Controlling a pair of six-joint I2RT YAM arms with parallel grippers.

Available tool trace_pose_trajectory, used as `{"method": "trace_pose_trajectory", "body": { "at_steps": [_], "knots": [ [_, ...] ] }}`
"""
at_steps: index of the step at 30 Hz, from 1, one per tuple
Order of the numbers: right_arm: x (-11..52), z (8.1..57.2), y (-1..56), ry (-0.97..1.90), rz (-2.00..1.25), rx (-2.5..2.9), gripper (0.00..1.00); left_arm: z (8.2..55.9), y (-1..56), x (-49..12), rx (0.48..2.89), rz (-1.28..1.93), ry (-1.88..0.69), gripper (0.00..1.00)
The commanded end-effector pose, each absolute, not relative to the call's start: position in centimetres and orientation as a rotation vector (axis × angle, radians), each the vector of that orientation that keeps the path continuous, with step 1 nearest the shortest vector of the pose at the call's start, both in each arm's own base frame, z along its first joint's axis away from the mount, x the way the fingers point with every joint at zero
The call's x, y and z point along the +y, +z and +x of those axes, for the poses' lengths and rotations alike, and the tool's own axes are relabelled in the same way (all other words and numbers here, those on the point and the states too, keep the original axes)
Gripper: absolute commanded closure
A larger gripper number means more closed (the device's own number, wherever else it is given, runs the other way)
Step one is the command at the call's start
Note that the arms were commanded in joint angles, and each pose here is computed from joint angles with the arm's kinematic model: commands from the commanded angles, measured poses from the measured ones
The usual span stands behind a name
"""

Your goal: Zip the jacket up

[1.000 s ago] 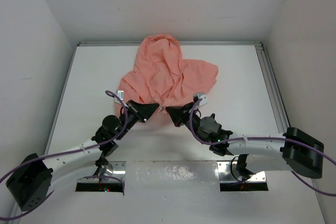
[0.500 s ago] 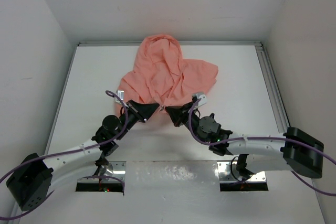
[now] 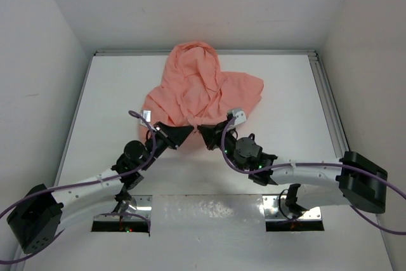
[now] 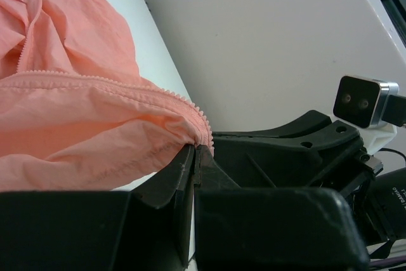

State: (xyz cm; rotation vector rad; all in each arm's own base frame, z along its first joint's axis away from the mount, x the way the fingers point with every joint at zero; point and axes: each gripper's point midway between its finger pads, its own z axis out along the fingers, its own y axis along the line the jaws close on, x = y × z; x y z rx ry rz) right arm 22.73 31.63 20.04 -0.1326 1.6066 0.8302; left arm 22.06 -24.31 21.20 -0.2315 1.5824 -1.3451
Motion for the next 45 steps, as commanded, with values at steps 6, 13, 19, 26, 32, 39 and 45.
{"method": "trace_pose_trajectory", "body": {
  "at_steps": [6, 13, 19, 26, 32, 39, 45],
  "knots": [
    [32.6, 22.4, 23.4, 0.902, -0.115, 1.564, 1.00, 22.4, 22.1, -24.4, 1.568, -0.230, -1.279, 1.00],
    [32.3, 21.9, 23.7, 0.915, -0.122, 1.590, 1.00, 22.6, 22.1, -23.7, 1.564, -0.280, -1.205, 1.00],
    [32.2, 20.5, 21.5, 0.902, -0.205, 1.719, 1.00, 22.6, 22.3, -23.3, 1.559, -0.281, -1.186, 1.00],
    [33.2, 19.8, 25.0, 0.942, -0.302, 1.757, 1.00, 22.8, 22.3, -23.1, 1.556, -0.290, -1.171, 1.00],
    [32.7, 17.9, 27.1, 1.033, -0.369, 1.729, 1.00, 23.3, 24.0, -19.9, 1.482, -0.335, -1.034, 1.00],
    [32.9, 19.2, 22.7, 1.338, -0.281, 1.978, 1.00, 23.1, 23.9, -21.2, 1.502, -0.301, -1.082, 1.00],
    [30.3, 21.2, 21.0, 1.122, -0.198, 1.944, 1.00, 22.0, 24.7, -22.3, 1.485, -0.273, -1.199, 1.00]
  ]
}}
